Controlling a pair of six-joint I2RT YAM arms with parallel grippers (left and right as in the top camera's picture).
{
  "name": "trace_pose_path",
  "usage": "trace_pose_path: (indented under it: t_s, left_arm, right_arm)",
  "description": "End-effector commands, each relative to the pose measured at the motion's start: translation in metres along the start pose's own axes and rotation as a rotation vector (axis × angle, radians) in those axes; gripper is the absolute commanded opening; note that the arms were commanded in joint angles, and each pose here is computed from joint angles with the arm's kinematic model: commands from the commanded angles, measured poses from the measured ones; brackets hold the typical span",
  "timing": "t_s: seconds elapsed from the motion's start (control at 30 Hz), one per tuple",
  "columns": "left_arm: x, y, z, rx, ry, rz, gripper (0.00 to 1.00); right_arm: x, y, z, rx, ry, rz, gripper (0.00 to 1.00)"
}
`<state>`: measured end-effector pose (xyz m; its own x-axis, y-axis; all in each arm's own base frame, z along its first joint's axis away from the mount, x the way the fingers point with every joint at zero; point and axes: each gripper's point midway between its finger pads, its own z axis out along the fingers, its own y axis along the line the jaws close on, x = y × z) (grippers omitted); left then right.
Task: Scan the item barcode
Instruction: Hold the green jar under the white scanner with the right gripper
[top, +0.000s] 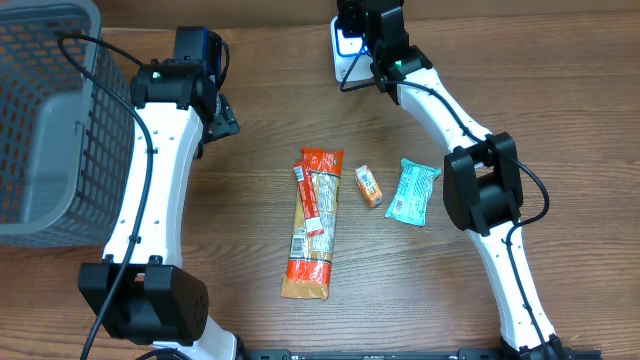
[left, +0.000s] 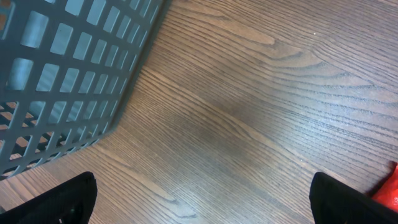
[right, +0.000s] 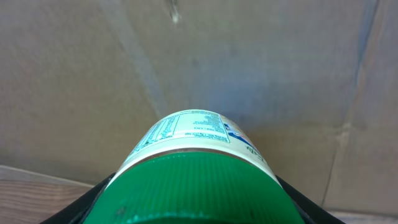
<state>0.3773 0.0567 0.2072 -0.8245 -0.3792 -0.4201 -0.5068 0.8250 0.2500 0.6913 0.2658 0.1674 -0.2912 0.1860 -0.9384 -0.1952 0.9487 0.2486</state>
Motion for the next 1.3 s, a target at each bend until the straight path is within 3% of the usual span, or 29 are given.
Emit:
trace_pose_path:
  t_s: [0.0,0.63,1.0,1.13,1.27]
  left_arm:
    - [-0.003,-0.002,-0.006,0.012,-0.017,-0.006,1.00]
    - [-0.003,-0.002,-0.006,0.012,-0.017,-0.006,1.00]
    - [-0.003,-0.002,-0.006,0.012,-0.017,-0.006,1.00]
    - [-0.003,-0.002,-0.006,0.012,-0.017,-0.006,1.00]
    - [-0.003,-0.002,-0.006,0.012,-0.017,-0.006,1.00]
  right_arm:
    - [-0.025,0.009,-0.007,0.005,-0.056,-0.042,0.09]
    - [0.018,-0.001,0.007,0.022,0.008,-0.074,0.11]
    - [0.020,0.000,0.007,0.021,0.014,-0.079,0.11]
    - [0.012,0.003,0.006,0.014,-0.010,-0.075,0.11]
    - [-0.041,0.017,-0.013,-0.008,-0.088,-0.056,0.11]
